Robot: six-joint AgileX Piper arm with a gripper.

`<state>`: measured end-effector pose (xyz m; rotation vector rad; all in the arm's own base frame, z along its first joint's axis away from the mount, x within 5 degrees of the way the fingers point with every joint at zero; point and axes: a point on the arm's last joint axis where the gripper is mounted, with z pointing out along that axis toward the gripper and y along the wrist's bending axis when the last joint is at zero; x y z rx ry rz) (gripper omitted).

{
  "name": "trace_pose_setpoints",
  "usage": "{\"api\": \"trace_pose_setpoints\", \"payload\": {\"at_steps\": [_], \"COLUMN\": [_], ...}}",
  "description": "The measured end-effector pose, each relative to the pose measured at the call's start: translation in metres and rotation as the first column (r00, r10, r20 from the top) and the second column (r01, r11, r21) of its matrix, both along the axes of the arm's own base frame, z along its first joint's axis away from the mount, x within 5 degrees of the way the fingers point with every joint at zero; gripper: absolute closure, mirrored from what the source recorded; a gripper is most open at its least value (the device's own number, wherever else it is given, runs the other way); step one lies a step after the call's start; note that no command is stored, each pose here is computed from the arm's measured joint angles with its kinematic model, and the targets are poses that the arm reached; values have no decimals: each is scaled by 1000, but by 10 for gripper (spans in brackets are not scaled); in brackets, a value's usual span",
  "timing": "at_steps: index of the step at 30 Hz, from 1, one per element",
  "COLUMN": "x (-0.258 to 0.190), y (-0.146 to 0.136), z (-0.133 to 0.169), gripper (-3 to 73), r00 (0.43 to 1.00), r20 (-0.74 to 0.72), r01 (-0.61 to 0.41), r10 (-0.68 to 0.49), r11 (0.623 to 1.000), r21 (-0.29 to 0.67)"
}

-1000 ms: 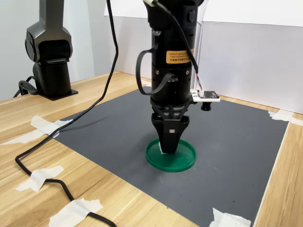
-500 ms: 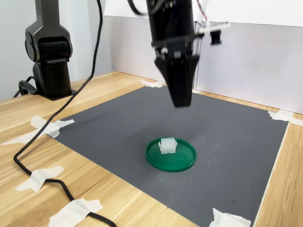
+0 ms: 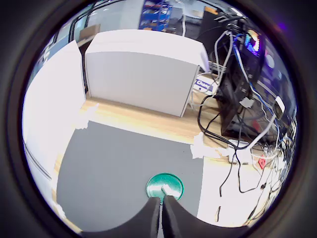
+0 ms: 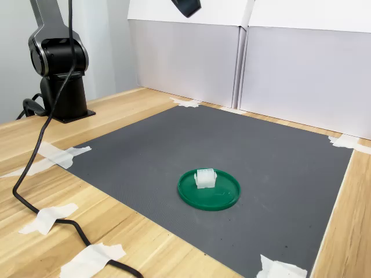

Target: Grasp a white terminal and put it on the green lid.

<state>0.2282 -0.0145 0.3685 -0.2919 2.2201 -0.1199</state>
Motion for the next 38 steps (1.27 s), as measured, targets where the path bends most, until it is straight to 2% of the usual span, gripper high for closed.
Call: {"api": "trace_pose_setpoints", "payload": {"at_steps": [6,10,21,28,38], "x": [-45,-68,-118,-146,-172], "y": [4,6,12,14,17], "z": [-12,-33,-77,-114,-131], "gripper": [709,711,711,711,711], "r00": [984,977,974,975,952], "r20": [129,139,143,145,258], "r01": [101,134,136,136,109], "r10": [-119,-162,-173,-169,-165], "r11": [986,973,963,967,970], "r21": [136,189,233,217,217]}}
